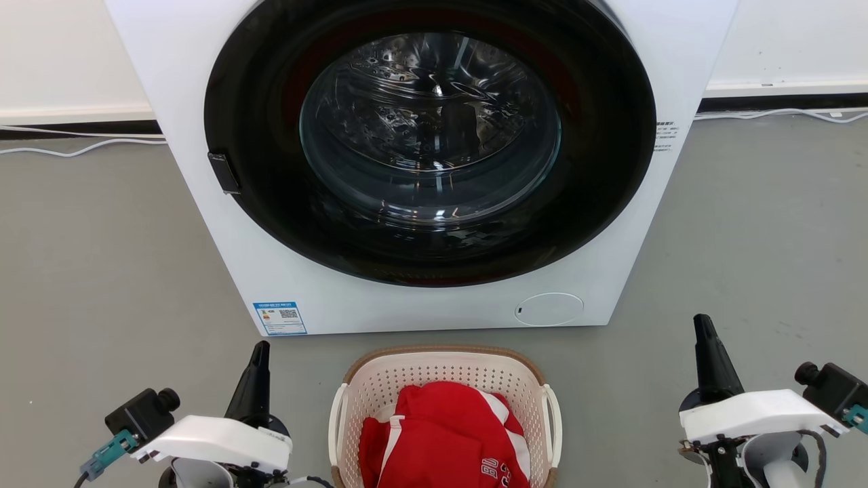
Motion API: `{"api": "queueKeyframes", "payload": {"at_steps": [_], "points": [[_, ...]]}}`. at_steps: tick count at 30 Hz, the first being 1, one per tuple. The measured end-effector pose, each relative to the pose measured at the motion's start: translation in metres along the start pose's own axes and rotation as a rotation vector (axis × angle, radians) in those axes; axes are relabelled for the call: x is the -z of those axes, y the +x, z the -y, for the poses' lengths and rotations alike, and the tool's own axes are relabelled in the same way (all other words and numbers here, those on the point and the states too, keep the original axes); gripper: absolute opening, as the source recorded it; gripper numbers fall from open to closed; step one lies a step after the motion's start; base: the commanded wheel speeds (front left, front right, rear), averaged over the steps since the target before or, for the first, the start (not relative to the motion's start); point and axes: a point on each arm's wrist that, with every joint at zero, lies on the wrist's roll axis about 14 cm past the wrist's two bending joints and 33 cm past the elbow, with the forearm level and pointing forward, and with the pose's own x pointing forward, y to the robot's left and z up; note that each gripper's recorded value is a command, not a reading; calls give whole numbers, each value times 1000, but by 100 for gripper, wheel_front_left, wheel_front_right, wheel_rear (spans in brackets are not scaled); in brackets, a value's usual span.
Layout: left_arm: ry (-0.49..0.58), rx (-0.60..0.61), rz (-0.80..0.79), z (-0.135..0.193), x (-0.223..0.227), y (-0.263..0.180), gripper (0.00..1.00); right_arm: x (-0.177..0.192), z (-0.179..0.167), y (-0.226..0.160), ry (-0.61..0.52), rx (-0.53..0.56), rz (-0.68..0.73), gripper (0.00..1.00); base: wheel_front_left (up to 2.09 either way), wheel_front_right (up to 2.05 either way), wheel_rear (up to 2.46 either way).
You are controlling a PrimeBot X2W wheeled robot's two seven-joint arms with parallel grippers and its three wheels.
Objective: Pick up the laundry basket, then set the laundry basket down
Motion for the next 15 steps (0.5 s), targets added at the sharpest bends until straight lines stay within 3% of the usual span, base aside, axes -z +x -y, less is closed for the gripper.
{"api": "queueKeyframes", "payload": {"at_steps": [15], "points": [[-151, -17, -1, -3, -4, 0, 0, -1, 3, 0, 169, 20, -8, 0, 0, 0, 0]]}}
